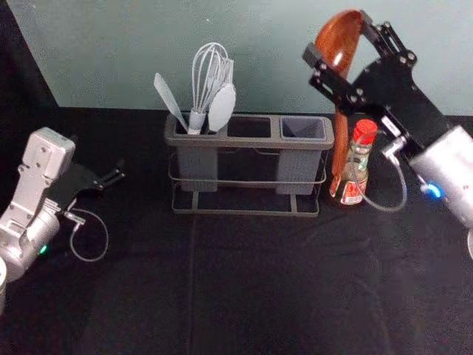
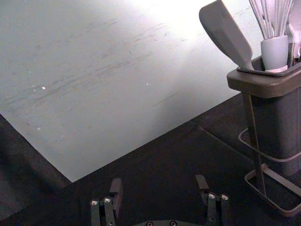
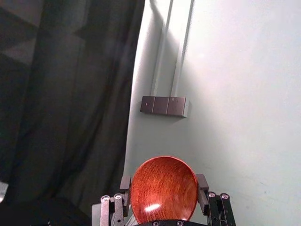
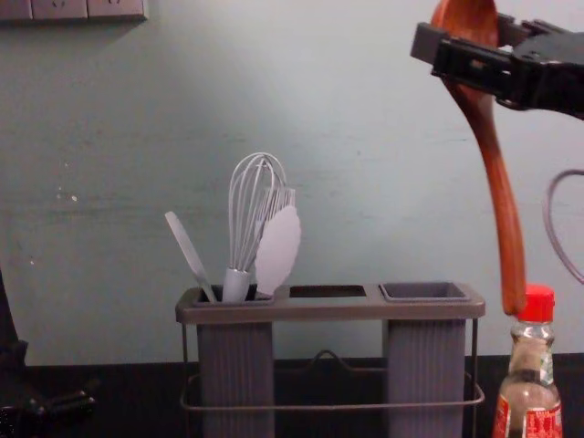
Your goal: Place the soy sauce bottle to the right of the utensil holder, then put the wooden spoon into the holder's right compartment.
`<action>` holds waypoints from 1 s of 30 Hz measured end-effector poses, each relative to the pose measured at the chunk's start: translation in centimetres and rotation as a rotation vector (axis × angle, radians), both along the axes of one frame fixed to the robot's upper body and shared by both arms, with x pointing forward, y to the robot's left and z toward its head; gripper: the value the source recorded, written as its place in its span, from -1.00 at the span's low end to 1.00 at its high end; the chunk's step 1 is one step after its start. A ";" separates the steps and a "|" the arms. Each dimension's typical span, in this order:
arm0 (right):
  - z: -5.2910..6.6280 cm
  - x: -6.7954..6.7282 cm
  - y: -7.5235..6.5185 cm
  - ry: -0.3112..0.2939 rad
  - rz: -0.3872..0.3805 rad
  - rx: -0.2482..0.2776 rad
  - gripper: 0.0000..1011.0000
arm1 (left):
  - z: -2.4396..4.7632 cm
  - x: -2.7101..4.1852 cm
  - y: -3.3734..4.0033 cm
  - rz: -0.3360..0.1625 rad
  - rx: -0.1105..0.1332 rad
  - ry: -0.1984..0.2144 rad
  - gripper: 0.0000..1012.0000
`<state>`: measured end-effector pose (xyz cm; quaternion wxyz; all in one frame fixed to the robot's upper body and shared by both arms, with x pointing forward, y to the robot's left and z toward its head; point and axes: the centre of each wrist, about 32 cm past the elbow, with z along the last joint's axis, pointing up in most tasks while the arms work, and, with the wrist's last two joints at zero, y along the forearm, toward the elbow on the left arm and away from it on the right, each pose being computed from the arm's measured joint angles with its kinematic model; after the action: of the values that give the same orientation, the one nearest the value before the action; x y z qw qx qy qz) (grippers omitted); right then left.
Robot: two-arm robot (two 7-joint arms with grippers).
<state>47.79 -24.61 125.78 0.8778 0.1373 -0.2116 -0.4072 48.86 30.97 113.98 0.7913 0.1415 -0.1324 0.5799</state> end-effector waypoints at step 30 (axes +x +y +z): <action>-0.1 6.4 2.8 -0.017 -0.004 0.016 0.66 | 0.00 0.00 0.00 0.000 0.000 0.000 1.00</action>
<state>54.16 -21.80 125.67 0.8741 0.1472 -0.2159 -0.4094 48.86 30.97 113.98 0.7913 0.1415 -0.1325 0.5799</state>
